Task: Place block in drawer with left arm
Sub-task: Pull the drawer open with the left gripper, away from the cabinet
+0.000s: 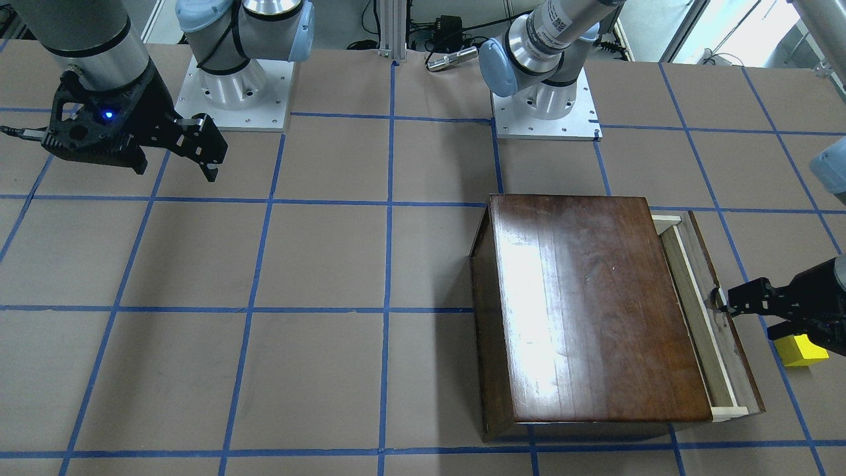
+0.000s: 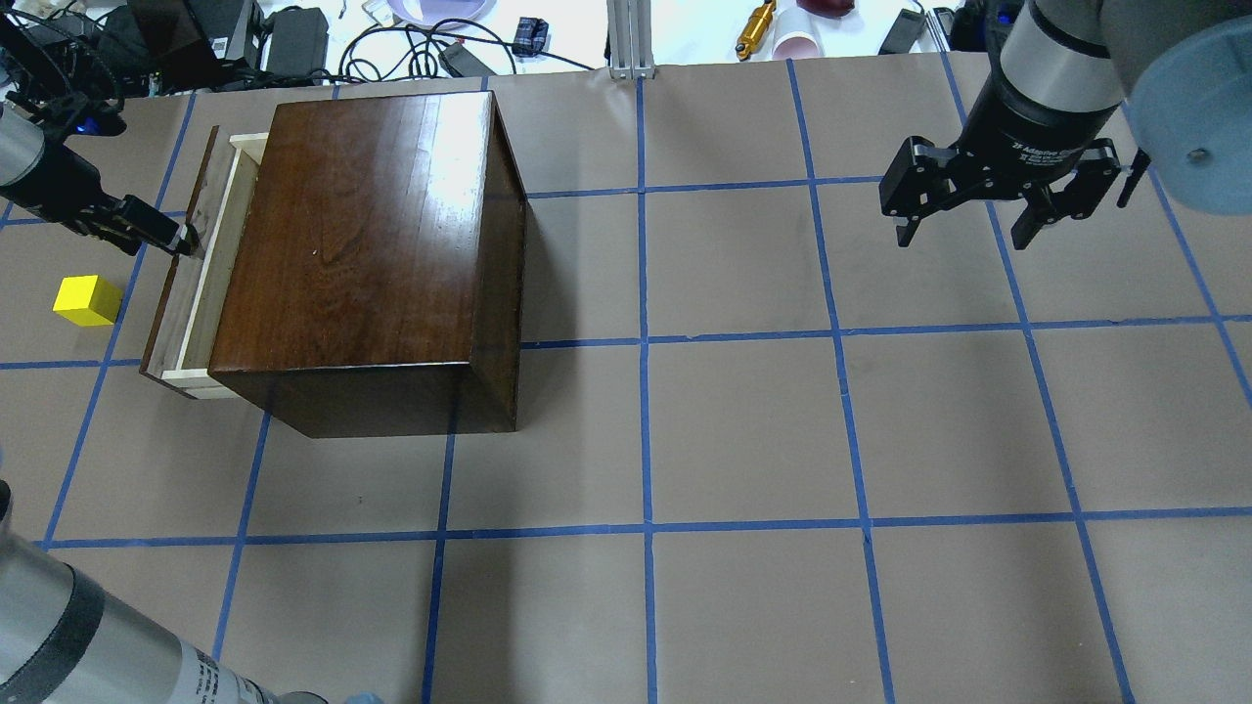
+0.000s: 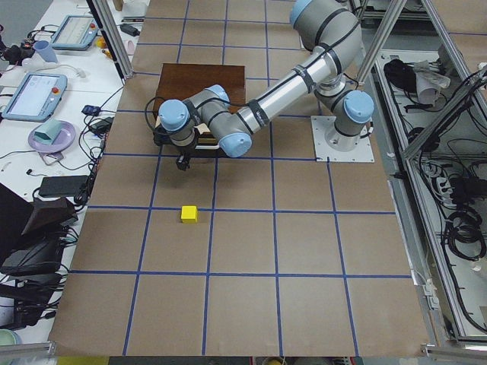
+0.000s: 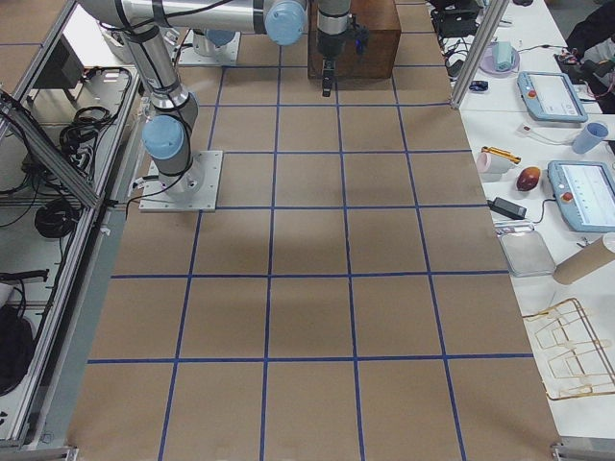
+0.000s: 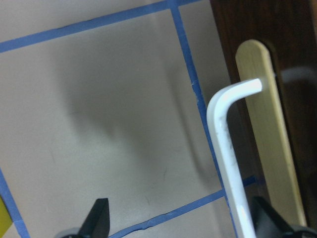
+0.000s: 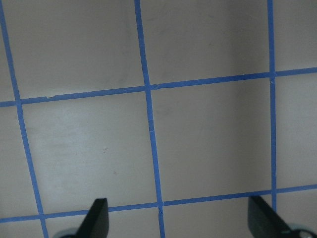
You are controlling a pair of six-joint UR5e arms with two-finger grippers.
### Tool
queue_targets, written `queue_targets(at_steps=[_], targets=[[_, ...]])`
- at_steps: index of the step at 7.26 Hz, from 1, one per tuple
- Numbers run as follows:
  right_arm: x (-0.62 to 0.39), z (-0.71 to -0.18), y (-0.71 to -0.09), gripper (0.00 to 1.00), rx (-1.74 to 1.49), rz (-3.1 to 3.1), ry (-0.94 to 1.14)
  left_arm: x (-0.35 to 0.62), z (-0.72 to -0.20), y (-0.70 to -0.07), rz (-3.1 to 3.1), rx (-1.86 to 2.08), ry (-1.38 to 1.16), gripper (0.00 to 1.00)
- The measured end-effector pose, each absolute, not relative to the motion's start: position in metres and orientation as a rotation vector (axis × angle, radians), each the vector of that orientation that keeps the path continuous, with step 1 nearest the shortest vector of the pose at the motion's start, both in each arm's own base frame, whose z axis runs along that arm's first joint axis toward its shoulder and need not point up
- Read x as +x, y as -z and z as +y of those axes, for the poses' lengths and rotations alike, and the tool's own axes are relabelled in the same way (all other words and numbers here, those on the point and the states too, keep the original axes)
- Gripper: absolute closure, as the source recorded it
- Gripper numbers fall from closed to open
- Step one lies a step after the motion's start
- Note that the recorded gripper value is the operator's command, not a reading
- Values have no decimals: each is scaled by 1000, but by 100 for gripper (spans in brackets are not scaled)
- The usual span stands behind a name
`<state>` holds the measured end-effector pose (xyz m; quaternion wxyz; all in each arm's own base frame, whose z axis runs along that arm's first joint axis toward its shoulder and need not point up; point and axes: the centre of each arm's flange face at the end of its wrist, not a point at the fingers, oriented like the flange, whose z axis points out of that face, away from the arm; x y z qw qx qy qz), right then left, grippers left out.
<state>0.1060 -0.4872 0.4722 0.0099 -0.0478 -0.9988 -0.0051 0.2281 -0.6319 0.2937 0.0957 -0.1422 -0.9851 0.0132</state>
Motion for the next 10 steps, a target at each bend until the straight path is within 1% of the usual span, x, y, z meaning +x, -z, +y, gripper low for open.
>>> queue_targets(at_steps=[10], targets=[[106, -487, -472, 0, -149, -3118, 16, 260, -633, -296, -2961, -488, -19, 0]])
